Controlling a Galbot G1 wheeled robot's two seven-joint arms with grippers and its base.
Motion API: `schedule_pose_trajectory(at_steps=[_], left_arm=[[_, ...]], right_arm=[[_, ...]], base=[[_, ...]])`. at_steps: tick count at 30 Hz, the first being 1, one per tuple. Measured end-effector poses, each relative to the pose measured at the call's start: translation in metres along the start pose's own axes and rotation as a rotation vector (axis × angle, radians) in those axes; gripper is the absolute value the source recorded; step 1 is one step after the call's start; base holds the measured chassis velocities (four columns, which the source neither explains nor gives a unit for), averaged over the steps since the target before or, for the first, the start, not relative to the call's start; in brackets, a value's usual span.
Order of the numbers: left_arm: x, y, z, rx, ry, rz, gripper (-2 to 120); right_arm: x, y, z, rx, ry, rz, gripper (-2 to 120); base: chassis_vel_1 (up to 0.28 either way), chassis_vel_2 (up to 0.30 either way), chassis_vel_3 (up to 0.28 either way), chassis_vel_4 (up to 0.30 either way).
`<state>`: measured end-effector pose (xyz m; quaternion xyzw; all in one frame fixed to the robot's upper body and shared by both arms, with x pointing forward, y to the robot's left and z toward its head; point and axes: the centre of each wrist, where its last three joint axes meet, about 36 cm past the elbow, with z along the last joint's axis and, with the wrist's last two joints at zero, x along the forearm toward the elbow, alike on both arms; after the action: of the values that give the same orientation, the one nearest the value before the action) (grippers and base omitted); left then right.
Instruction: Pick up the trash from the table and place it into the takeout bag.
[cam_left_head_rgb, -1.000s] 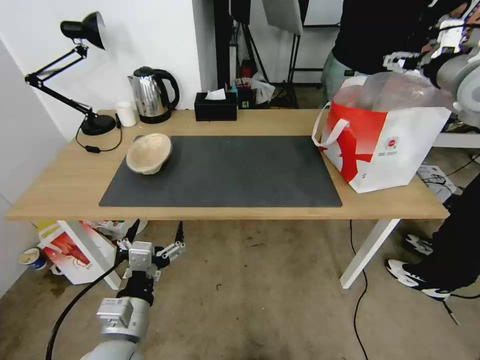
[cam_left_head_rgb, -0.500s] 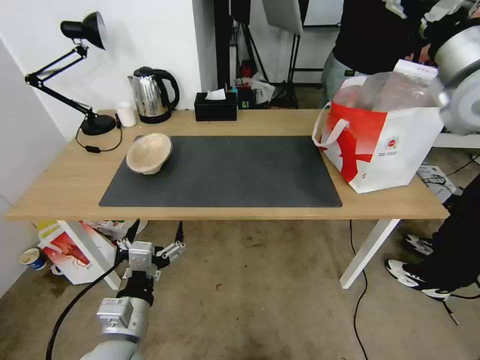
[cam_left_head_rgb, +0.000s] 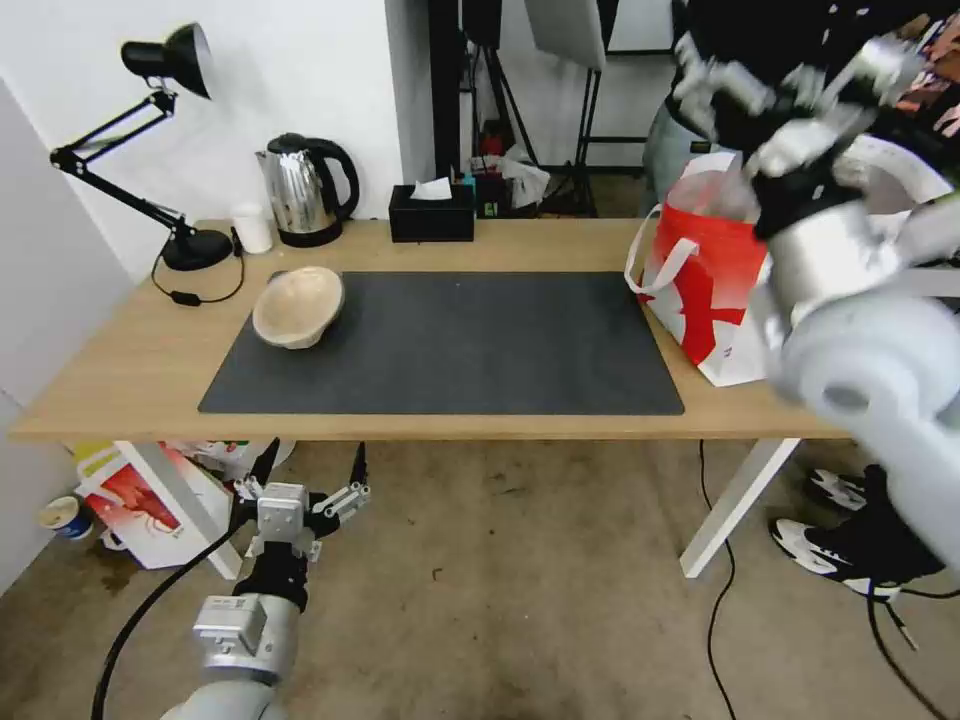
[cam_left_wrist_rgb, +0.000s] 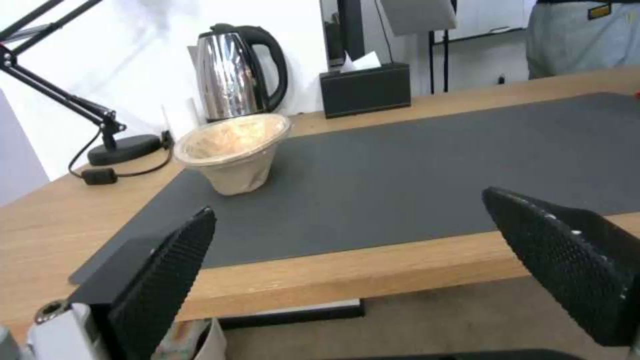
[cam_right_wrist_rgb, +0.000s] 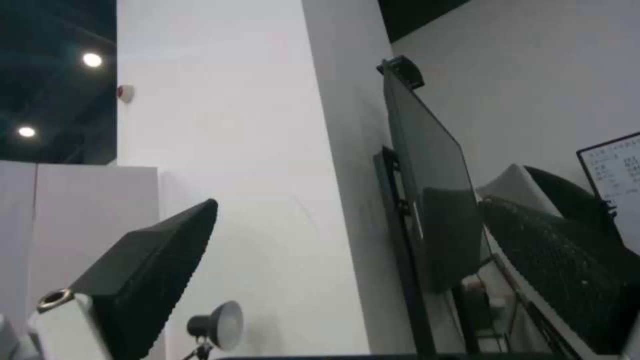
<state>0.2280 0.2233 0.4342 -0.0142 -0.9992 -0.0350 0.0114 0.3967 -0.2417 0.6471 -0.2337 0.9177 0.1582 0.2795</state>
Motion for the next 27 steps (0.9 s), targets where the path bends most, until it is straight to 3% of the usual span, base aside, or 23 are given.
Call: schedule_pose_trajectory(at_steps=[5, 10, 16, 27], left_arm=[[0.0, 0.0, 0.0, 0.0, 0.0, 0.0, 100], [0.0, 0.0, 0.0, 0.0, 0.0, 0.0, 100], [0.0, 0.0, 0.0, 0.0, 0.0, 0.0, 100], [0.0, 0.0, 0.0, 0.0, 0.0, 0.0, 100]], right_arm=[[0.025, 0.016, 0.008, -0.035, 0.028, 0.015, 100], [0.047, 0.027, 0.017, -0.004, 0.039, 0.036, 100], [0.086, 0.038, 0.03, 0.142, 0.115, 0.163, 100], [0.128, 0.067, 0.03, 0.273, 0.243, 0.352, 100]], base=[[0.0, 0.0, 0.0, 0.0], [0.0, 0.0, 0.0, 0.0], [0.0, 0.0, 0.0, 0.0], [0.0, 0.0, 0.0, 0.0]])
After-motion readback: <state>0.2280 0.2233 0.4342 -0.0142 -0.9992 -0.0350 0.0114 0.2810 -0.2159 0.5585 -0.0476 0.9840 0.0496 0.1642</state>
